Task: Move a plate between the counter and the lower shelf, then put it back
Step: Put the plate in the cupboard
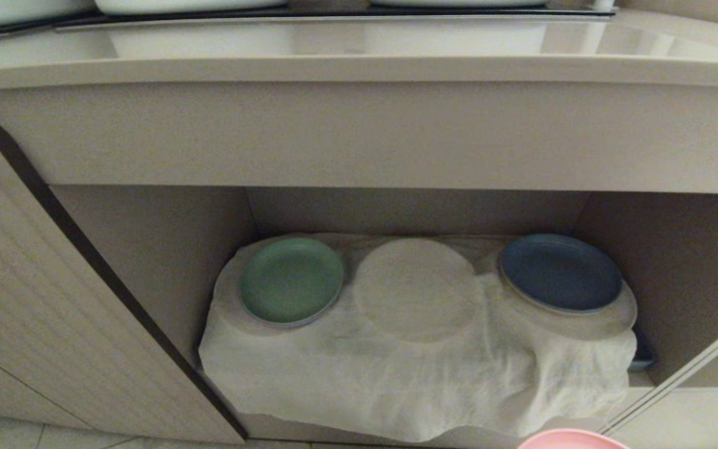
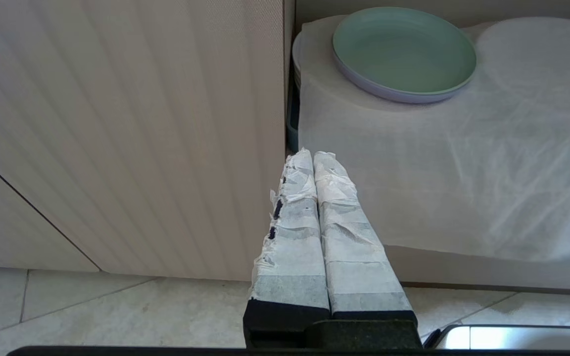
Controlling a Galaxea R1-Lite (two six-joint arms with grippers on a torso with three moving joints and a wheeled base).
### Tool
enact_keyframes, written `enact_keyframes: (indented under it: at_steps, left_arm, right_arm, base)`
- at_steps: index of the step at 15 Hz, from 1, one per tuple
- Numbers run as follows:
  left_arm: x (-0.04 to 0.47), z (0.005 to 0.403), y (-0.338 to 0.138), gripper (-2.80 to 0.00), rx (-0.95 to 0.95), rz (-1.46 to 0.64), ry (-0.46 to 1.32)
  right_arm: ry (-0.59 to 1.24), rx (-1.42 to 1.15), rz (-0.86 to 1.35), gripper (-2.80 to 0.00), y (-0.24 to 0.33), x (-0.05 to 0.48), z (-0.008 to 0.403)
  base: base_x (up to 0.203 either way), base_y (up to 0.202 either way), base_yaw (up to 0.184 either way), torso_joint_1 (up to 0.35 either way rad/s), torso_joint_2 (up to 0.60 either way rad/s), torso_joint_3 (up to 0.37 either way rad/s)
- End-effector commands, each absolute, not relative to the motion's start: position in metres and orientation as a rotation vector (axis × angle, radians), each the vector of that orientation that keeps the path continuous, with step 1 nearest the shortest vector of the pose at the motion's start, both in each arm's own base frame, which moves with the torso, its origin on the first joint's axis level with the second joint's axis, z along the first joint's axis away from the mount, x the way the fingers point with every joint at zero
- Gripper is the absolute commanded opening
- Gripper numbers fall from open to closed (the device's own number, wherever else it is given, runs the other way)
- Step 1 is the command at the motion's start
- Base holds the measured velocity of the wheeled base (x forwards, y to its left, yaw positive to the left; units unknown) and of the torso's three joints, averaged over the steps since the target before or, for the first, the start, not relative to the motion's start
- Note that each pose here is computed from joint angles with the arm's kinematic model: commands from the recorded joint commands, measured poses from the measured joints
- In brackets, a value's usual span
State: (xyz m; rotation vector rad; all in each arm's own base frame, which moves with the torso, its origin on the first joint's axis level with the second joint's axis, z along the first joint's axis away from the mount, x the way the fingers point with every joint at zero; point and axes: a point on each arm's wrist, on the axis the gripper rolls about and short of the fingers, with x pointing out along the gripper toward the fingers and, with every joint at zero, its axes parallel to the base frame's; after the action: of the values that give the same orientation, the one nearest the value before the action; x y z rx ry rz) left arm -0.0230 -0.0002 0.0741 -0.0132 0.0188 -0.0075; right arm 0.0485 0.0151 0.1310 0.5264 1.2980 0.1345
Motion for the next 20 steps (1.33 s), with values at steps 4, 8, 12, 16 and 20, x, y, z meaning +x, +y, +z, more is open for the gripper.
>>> enact_keyframes:
  at_steps: [4, 8, 12, 16, 20]
  left_arm:
    - [-0.023, 0.074, 0.000, -2.80, -0.014, -0.008, 0.018]
    - [-0.023, 0.074, 0.000, -2.80, -0.014, -0.008, 0.018]
    - [-0.023, 0.074, 0.000, -2.80, -0.014, -0.008, 0.018]
    - [-0.023, 0.074, 0.000, -2.80, -0.014, -0.008, 0.018]
    - [-0.023, 0.074, 0.000, -2.80, -0.014, -0.008, 0.018]
  right_arm:
    - [1.306, 0.530, 0.132, -2.80, 0.015, 0.049, 0.130]
    - [1.311, 0.528, 0.129, -2.80, 0.015, 0.049, 0.129]
    - [1.304, 0.529, 0.131, -2.80, 0.016, 0.057, 0.129]
    - [1.294, 0.527, 0.135, -2.80, 0.019, 0.073, 0.128]
    - [1.283, 0.528, 0.139, -2.80, 0.022, 0.092, 0.126]
  base:
    - [0.000, 0.000, 0.000, 0.000, 0.01, 0.008]
    - [0.000, 0.000, 0.000, 0.000, 0.00, 0.000]
    - [0.000, 0.000, 0.000, 0.000, 0.00, 0.000]
    - [0.000, 0.000, 0.000, 0.000, 0.00, 0.000]
    - [0.000, 0.000, 0.000, 0.000, 0.00, 0.000]
